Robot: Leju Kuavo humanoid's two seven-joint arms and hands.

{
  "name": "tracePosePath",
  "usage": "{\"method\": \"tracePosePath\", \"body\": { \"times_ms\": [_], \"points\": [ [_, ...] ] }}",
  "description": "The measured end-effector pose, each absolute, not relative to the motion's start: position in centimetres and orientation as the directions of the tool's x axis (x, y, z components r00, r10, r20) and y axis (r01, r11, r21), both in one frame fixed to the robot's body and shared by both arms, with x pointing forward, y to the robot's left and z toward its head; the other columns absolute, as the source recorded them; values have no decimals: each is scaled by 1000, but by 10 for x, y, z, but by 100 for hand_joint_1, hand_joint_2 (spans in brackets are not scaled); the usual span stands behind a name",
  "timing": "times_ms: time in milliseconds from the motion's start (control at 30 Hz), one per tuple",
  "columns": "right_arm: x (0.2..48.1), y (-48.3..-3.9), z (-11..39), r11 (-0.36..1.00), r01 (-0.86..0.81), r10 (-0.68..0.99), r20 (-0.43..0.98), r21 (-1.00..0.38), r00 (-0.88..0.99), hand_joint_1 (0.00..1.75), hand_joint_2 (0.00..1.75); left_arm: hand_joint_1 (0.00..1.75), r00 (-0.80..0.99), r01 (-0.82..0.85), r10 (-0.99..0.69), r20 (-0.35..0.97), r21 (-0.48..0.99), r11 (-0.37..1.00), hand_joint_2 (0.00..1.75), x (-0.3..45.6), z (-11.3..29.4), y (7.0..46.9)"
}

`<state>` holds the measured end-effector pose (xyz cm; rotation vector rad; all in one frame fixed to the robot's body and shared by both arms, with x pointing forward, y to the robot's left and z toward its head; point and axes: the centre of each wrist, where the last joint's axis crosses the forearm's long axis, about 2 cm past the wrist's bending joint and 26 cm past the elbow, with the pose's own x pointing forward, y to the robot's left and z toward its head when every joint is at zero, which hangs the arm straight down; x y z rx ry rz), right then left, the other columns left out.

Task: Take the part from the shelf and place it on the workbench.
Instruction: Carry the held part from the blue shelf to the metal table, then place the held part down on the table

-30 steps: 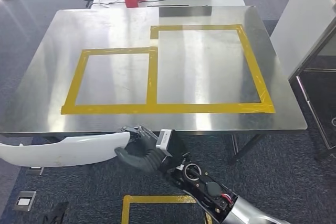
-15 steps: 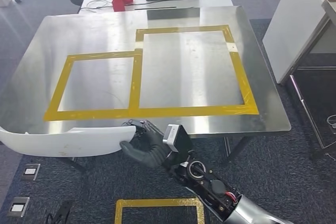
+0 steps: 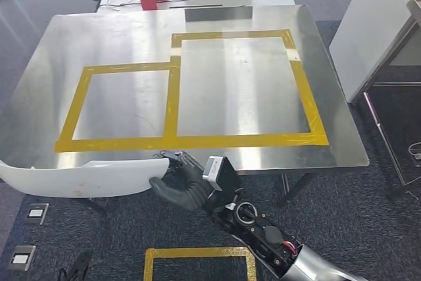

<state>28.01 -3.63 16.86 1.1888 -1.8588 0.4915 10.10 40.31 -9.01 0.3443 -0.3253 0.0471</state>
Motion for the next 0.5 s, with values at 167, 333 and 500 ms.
{"method": "tracePosePath", "body": {
  "times_ms": [167, 333, 500],
  "points": [
    [280, -40, 165, 476, -872, -530, 828, 112, -182, 175, 175, 0, 949, -98, -9, 316, 320, 942, 175, 99, -91, 401],
    [276, -47, 152, 485, -866, -509, 845, 125, -163, 175, 175, 0, 954, -90, -10, 300, 321, 943, 175, 90, -93, 400],
    [274, -50, 144, 478, -869, -498, 855, 130, -146, 175, 175, 0, 958, -88, -9, 286, 326, 941, 175, 82, -94, 402]
  ]
}}
